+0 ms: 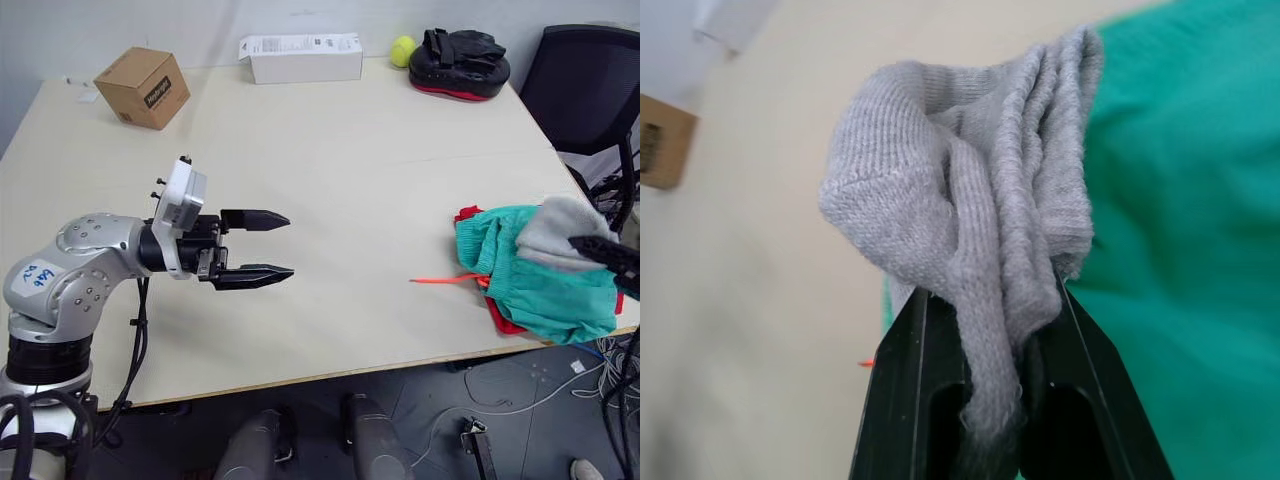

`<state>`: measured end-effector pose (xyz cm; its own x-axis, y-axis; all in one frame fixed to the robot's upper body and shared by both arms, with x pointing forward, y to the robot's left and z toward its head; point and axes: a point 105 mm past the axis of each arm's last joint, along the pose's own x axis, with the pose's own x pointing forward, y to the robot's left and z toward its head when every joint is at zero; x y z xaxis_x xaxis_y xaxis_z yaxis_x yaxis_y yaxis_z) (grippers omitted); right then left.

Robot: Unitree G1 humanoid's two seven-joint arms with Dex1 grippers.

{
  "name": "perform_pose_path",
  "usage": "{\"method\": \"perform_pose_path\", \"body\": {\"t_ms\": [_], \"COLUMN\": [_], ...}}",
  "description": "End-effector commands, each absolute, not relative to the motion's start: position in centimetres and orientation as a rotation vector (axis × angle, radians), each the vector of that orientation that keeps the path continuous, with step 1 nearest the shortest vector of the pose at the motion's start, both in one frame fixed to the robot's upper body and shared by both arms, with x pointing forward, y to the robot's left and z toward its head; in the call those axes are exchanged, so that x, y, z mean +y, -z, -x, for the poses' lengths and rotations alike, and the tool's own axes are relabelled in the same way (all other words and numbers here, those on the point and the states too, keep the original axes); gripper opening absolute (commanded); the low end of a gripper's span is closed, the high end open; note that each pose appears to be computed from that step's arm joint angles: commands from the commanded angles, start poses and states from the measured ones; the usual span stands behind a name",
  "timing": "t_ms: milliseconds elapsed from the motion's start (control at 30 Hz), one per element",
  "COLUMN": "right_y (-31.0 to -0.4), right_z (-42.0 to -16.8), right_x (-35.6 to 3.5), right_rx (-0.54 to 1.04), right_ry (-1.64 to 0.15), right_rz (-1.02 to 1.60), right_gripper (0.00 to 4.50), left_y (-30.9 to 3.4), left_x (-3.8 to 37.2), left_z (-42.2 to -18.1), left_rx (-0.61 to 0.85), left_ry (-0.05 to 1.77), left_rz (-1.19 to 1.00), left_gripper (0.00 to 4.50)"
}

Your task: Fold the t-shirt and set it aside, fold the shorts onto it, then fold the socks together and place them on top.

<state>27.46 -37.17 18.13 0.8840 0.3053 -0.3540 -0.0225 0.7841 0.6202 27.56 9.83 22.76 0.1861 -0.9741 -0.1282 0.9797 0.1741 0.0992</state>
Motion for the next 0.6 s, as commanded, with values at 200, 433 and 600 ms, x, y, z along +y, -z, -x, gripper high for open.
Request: {"method": "perform_pose_path", "body": {"t_ms": [200,433,600], "right_y": [-12.9,-16.3,-19.1], "right_z": [-28.9,-27.4,-25.2], "right_x": [-40.4,-41.5,-41.4], "right_rx": [0.533,0.451,0.437], "right_ry": [0.017,-0.097,-0.252], "right_rz": [-0.472,-0.229,0.085], "right_gripper": [1.79,4.26,4.44], "left_y": [-24.1,-24.4,-24.8], "left_x": [9.6,10.7,11.9], "left_z": [-27.4,-26.7,-26.6], "left_rx": [-0.017,0.009,0.009], "left_ry": [1.375,1.386,1.374], "left_rz": [-0.205,-0.115,-0.100], "left_gripper": [4.50,4.50,4.50]}}
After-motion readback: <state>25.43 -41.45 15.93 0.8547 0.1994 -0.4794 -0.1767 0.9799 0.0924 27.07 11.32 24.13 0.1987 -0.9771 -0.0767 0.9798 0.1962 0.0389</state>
